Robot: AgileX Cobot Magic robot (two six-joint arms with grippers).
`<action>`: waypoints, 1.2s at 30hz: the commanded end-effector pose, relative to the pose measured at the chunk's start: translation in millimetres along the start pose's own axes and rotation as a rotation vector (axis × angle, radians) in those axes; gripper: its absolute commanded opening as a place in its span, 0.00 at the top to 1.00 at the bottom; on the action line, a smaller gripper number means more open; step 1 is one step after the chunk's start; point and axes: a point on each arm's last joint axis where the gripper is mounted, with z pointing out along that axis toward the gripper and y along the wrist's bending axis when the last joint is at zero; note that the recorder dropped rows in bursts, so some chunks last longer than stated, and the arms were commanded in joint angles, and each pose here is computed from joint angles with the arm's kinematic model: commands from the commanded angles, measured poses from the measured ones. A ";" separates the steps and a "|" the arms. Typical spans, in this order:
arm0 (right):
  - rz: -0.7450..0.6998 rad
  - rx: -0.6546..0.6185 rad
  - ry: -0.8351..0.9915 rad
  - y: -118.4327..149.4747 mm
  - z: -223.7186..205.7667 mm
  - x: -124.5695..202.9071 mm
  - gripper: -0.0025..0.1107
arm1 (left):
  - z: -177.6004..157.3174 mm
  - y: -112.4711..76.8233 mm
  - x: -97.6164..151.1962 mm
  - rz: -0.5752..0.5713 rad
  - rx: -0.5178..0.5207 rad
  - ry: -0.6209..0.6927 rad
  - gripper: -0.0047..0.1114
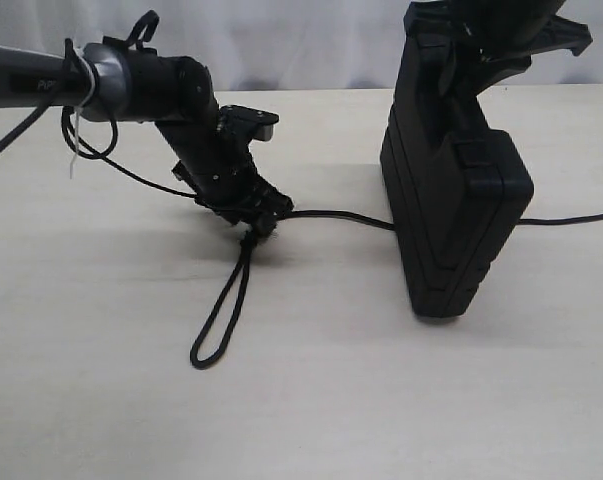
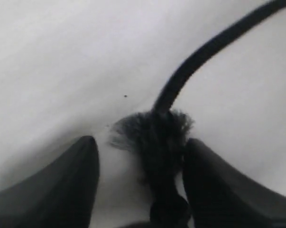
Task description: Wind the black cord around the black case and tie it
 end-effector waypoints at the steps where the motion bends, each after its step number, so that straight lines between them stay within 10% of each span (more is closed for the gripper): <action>1: -0.002 0.002 -0.014 0.1 -2.8 -1.0 0.94 | 14.7 -0.7 6.6 -0.231 0.026 0.053 0.82; 6: -0.002 0.002 -0.014 0.1 -2.8 -1.0 0.94 | 13.3 -25.4 -11.8 -0.510 0.368 -0.076 0.94; 15: -0.002 0.002 -0.014 0.1 -2.8 -1.0 0.94 | 6.7 -33.1 -18.6 -0.468 0.477 -0.114 0.40; 23: -0.002 0.002 -0.014 0.1 -2.8 -1.0 0.94 | -42.4 -42.7 -39.0 0.481 0.309 -0.234 0.41; 30: -0.002 0.002 -0.014 0.1 -2.8 -1.0 0.94 | -34.3 -62.4 -28.3 1.407 0.045 -0.062 0.41; 36: -0.002 0.002 -0.014 0.1 -2.8 -1.0 0.94 | -3.9 -79.8 -18.8 1.822 -0.012 0.093 0.41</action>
